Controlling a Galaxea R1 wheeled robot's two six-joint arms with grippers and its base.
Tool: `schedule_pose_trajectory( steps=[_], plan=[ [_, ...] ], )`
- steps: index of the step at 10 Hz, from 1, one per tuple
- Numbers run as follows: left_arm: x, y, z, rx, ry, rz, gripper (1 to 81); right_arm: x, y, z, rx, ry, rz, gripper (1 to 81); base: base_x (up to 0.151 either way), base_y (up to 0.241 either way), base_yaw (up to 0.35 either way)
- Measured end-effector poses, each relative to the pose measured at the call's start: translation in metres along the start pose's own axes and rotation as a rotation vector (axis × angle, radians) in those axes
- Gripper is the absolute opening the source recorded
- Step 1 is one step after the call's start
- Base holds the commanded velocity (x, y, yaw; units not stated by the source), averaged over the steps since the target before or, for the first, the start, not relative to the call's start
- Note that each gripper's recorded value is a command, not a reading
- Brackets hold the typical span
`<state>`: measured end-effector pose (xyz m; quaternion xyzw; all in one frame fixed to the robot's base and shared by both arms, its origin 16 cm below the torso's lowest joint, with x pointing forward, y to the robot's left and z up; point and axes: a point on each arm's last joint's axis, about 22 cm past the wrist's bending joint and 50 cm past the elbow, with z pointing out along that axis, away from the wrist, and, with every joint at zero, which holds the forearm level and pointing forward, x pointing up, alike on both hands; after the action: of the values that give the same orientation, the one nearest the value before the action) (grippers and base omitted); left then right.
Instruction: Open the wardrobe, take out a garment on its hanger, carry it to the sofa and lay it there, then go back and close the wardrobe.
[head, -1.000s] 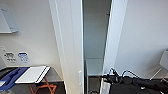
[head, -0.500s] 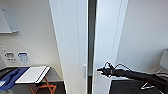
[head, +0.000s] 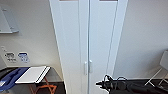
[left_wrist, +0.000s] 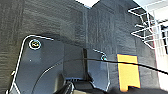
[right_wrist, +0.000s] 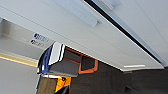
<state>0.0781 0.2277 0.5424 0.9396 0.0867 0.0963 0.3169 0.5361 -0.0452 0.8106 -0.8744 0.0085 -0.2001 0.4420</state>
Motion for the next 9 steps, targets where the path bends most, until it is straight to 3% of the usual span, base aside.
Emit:
schedule_pose_trajectory(
  steps=[2, 4, 6, 9],
  plan=[
    [-0.002, -0.003, 0.019, 0.017, 0.011, 0.012, 81.1, -0.090, 0.091, -0.009, -0.111, -0.076, 0.073, 81.1, 0.000, 0.000, 0.000],
    [-0.013, -0.005, 0.037, 0.037, 0.009, 0.017, 81.1, -0.169, 0.135, -0.012, -0.165, -0.145, 0.106, 81.1, 0.000, 0.000, 0.000],
    [-0.020, -0.027, 0.046, 0.099, 0.006, 0.022, 81.1, -0.245, 0.194, -0.031, -0.258, -0.196, 0.137, 81.1, 0.000, 0.000, 0.000],
    [-0.038, -0.024, 0.070, 0.130, -0.004, 0.017, 81.1, -0.367, 0.259, -0.065, -0.389, -0.297, 0.163, 81.1, 0.000, 0.000, 0.000]
  ],
)
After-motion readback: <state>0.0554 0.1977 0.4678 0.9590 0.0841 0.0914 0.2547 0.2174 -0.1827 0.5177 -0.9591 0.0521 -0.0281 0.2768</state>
